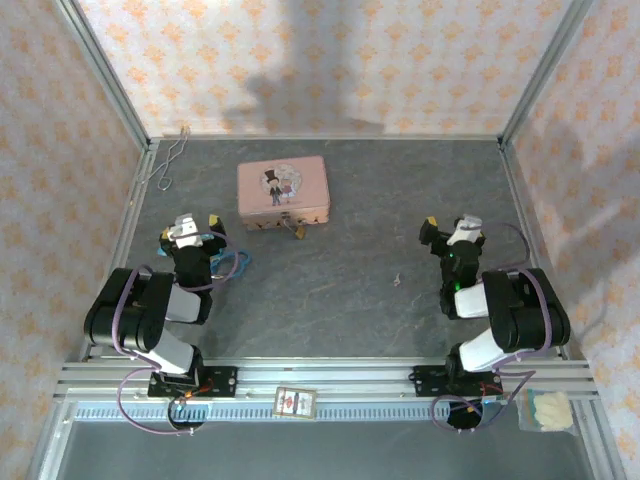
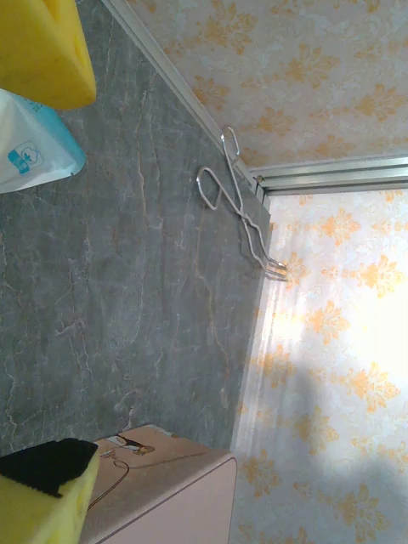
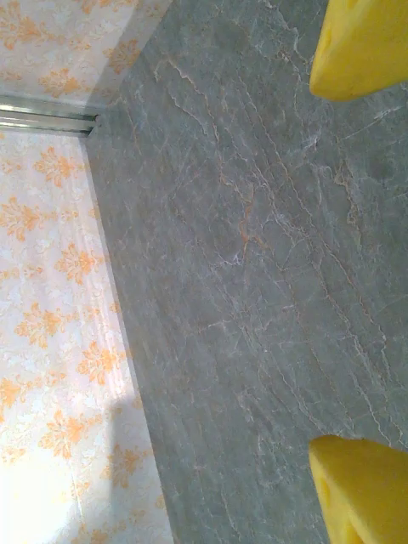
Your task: Unlock a padlock with a key
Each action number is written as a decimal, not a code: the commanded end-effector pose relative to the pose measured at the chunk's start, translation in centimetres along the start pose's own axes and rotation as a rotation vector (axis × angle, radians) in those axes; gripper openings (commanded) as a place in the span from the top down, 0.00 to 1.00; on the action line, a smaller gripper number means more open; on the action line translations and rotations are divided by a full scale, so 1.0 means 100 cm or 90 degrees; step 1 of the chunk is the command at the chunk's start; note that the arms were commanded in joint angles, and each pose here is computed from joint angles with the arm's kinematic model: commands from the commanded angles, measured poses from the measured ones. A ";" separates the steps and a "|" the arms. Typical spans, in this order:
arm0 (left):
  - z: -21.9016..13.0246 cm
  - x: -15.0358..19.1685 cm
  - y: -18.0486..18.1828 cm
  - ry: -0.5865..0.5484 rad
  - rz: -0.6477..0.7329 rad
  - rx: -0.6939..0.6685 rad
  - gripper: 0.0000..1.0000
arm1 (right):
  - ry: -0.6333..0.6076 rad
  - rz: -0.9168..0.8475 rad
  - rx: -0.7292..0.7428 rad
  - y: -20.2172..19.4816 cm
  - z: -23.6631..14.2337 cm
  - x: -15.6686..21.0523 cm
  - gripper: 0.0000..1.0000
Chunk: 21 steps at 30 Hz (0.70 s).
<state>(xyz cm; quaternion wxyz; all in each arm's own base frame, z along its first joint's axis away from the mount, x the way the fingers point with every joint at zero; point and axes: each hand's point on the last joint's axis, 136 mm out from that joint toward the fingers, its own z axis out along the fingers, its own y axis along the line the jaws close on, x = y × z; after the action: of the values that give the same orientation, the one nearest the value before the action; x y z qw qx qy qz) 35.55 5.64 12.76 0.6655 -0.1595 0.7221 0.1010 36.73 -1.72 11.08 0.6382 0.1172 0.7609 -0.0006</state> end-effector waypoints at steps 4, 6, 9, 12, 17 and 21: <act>0.004 -0.009 -0.003 -0.019 -0.010 0.001 0.00 | -0.033 -0.003 0.007 0.001 0.003 -0.015 0.00; 0.003 -0.009 -0.003 -0.019 -0.011 0.002 0.00 | -0.033 -0.003 0.006 0.002 0.003 -0.015 0.00; 0.003 -0.009 -0.003 -0.019 -0.011 0.002 0.00 | -0.035 -0.002 0.006 0.002 0.003 -0.015 0.00; 0.004 -0.009 -0.003 -0.019 -0.011 0.001 0.00 | -0.033 -0.003 0.006 0.002 0.003 -0.015 0.00; 0.004 -0.010 -0.003 -0.018 -0.013 0.003 0.00 | -0.033 -0.002 0.006 0.001 0.004 -0.015 0.00; 0.005 -0.009 -0.003 -0.015 -0.015 0.008 0.00 | -0.032 -0.002 0.005 0.002 0.004 -0.015 0.00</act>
<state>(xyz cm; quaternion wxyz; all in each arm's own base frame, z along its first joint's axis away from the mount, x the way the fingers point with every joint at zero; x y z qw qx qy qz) 35.55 5.64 12.75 0.6654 -0.1592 0.7223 0.1007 36.73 -1.72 11.08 0.6382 0.1172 0.7609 -0.0006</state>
